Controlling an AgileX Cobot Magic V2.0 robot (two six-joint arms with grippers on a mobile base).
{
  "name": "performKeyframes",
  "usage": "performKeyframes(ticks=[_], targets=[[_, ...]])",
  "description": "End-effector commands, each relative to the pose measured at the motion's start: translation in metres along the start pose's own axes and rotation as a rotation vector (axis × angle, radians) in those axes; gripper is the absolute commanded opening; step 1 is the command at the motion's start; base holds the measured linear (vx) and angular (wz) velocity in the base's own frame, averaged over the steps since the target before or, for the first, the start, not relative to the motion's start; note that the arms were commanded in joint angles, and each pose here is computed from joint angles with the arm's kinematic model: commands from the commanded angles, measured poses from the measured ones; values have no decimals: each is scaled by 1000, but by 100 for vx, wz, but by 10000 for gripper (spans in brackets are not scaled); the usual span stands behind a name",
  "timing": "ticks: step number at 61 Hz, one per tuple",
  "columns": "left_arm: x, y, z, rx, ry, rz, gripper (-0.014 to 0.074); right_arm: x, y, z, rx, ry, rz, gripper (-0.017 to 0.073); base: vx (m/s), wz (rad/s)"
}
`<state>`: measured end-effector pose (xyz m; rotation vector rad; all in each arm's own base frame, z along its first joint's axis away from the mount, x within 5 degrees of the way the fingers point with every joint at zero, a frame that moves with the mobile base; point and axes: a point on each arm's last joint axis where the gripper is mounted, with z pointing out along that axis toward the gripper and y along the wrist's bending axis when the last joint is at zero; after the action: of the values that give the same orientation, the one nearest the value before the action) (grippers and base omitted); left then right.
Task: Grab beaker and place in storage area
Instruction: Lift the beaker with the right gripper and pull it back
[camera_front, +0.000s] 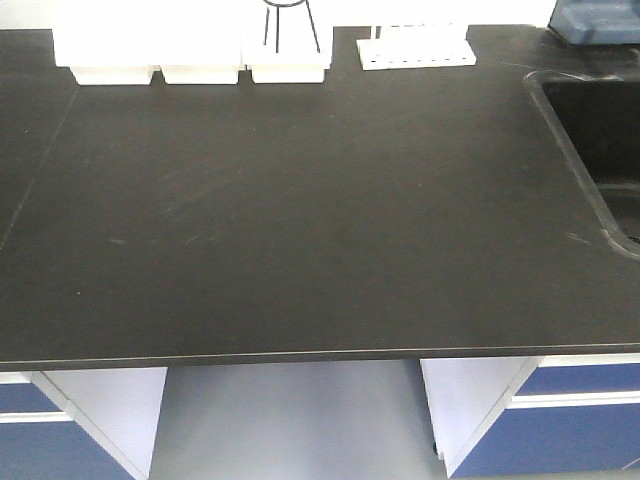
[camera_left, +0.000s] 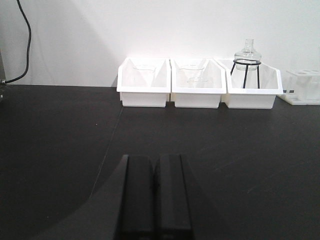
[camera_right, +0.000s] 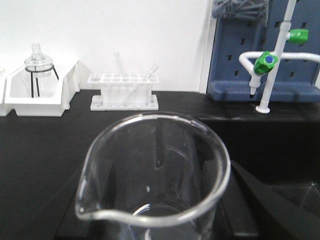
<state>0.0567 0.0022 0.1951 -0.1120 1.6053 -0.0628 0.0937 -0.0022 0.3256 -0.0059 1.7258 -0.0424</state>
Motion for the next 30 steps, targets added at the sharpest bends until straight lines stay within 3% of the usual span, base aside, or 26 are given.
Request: performKeyframes(ticks=[1,30], targets=[[-1,-2,0,29,-76,-11,-8,-17,0,-7,-1,-117,-16,-3,0,0],[-1,-2,0,29,-76,-11,-8,-17,0,-8,-4,-118,-7,-3,0,0]])
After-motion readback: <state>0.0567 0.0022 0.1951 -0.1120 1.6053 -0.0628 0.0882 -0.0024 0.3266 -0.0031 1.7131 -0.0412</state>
